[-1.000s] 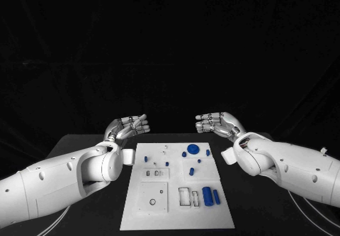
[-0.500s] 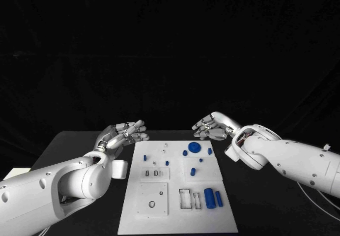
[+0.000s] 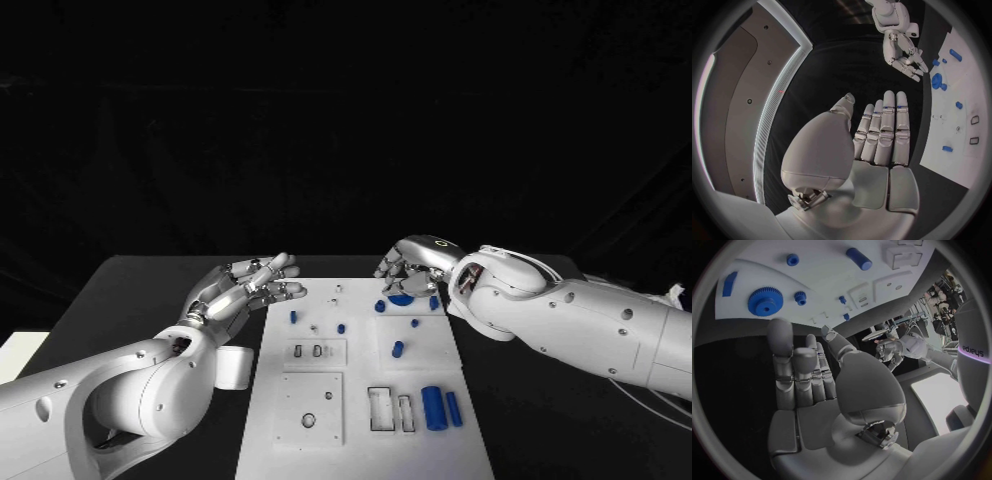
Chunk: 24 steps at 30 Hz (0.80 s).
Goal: Assemble the parts on the task board
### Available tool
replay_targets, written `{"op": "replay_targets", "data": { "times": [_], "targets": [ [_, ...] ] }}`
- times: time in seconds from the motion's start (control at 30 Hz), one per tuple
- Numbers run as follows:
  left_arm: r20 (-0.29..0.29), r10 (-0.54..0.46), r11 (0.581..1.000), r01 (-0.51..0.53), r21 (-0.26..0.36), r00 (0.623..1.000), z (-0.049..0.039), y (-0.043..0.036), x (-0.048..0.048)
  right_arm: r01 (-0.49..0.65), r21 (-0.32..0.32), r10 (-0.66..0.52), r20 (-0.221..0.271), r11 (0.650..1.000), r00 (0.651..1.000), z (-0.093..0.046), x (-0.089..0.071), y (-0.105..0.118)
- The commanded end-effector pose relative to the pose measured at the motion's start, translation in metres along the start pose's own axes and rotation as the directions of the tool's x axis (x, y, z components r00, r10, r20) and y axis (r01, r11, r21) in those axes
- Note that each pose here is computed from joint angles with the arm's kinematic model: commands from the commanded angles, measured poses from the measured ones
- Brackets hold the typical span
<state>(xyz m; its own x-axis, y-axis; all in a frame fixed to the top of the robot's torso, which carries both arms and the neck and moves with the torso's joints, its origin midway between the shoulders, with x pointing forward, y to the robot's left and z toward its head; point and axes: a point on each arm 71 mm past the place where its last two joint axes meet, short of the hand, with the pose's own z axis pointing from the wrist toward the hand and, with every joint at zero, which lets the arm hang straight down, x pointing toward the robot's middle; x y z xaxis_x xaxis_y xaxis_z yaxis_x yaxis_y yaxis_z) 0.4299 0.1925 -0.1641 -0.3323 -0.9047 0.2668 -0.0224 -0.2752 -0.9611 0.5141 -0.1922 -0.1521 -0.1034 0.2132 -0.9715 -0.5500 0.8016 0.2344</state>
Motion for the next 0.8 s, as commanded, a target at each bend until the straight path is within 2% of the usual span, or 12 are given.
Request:
{"op": "replay_targets", "data": {
  "times": [0.03,0.3,0.6,0.8],
  "targets": [
    [-0.043,-0.017,1.0,0.017,0.008,0.999,-0.0013,-0.0035,0.0071,0.135,0.02,-0.134,-0.057,0.991,0.989,0.0028,-0.0009,0.0023],
    [-0.055,-0.023,1.0,0.023,0.004,0.998,-0.0018,-0.0045,0.0108,0.2,0.024,-0.198,-0.071,0.98,0.978,0.0066,-0.0095,0.0069],
    [-0.057,-0.024,1.0,0.024,0.001,0.998,-0.0019,-0.0045,0.0114,0.26,0.037,-0.252,-0.141,0.965,0.957,0.0072,-0.0082,0.0065],
    [-0.056,-0.023,1.0,0.023,0.0,0.998,-0.0023,-0.0046,0.0112,0.275,0.041,-0.265,-0.164,0.961,0.95,0.0085,-0.0058,0.0044]
  ]
}}
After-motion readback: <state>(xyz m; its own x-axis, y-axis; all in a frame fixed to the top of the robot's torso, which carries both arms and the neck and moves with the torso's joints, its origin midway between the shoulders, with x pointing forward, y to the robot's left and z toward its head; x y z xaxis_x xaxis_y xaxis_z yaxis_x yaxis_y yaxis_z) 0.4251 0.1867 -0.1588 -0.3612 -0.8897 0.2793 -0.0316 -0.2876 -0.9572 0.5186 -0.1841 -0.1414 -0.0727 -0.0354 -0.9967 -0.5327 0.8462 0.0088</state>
